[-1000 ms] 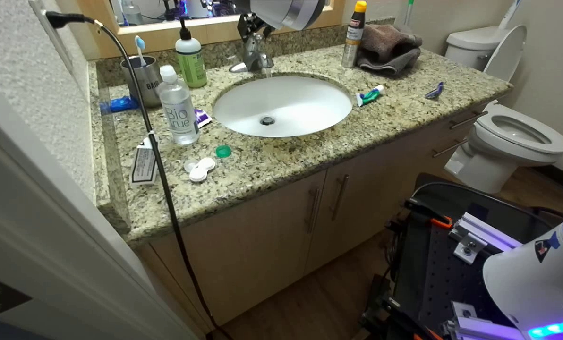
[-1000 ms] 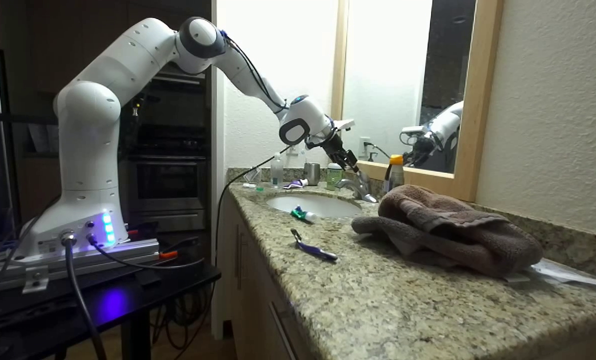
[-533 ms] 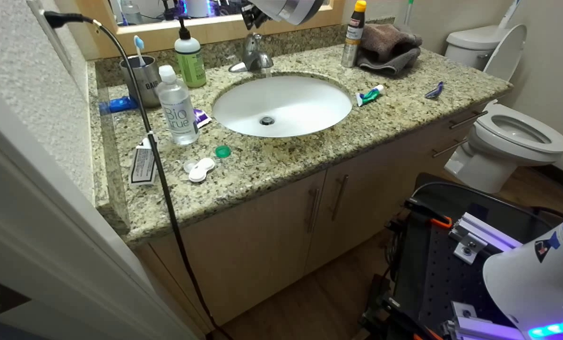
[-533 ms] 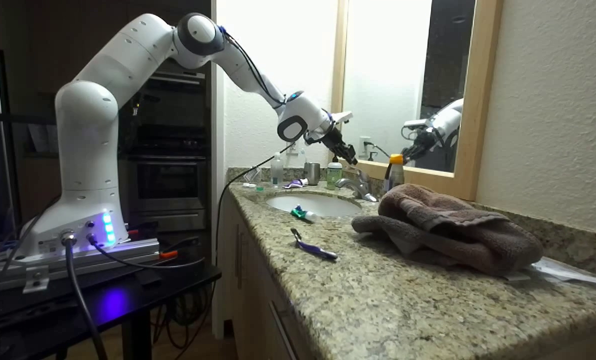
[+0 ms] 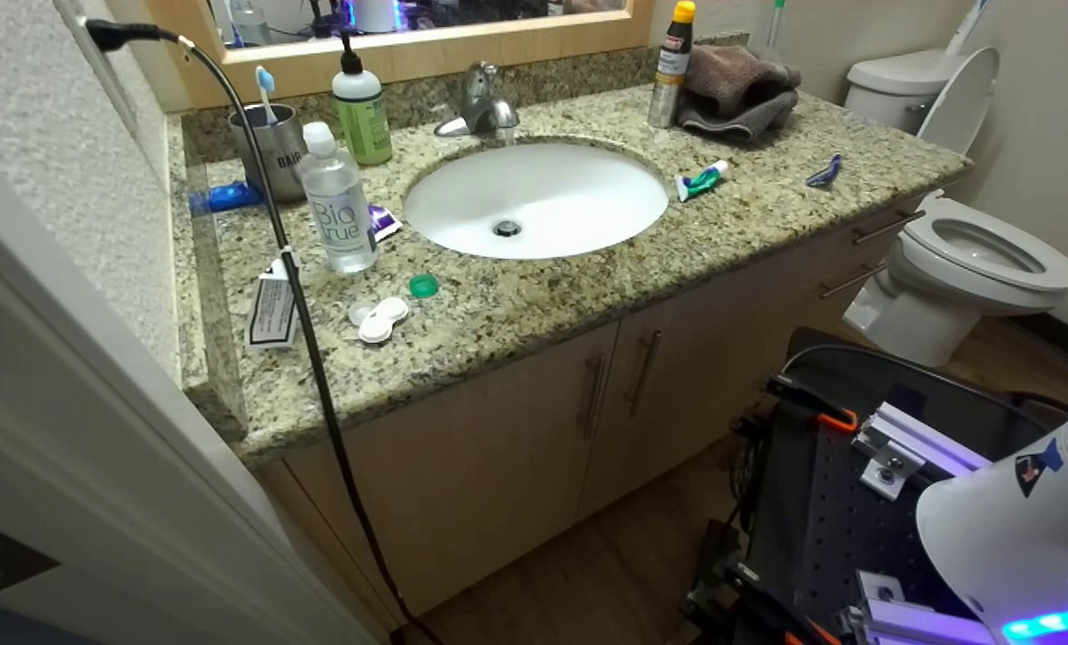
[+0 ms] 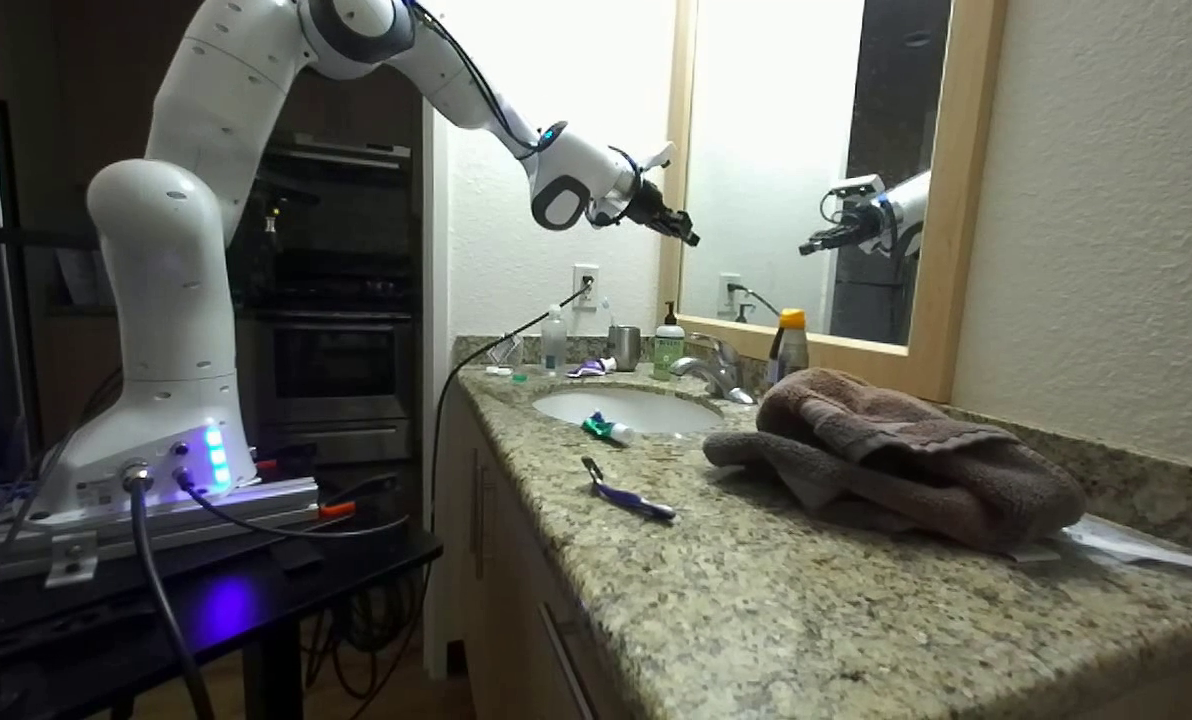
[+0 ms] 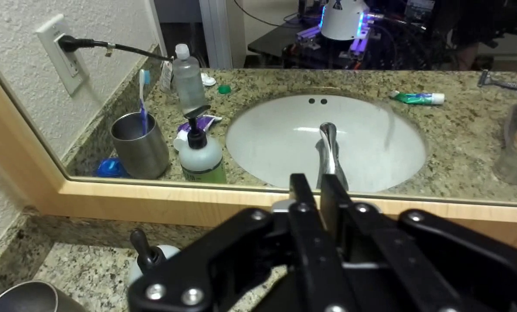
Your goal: Remove the green tube from the sink and place it on the counter then open the faucet
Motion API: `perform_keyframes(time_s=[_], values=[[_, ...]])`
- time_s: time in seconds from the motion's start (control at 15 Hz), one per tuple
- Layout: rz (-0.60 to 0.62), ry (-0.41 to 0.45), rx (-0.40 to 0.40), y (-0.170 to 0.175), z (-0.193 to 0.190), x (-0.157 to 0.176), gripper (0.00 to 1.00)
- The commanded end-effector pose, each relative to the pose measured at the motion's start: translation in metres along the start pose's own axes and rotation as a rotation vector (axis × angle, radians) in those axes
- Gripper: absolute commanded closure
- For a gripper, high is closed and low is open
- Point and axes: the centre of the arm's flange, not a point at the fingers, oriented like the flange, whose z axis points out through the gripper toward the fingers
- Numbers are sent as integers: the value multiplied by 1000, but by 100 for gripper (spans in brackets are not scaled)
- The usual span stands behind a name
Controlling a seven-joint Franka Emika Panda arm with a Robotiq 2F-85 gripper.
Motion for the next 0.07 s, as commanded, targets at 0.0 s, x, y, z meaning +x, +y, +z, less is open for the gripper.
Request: perform_keyframes(time_s=[0.0], values=[[0, 4, -1, 1, 1, 2, 79]])
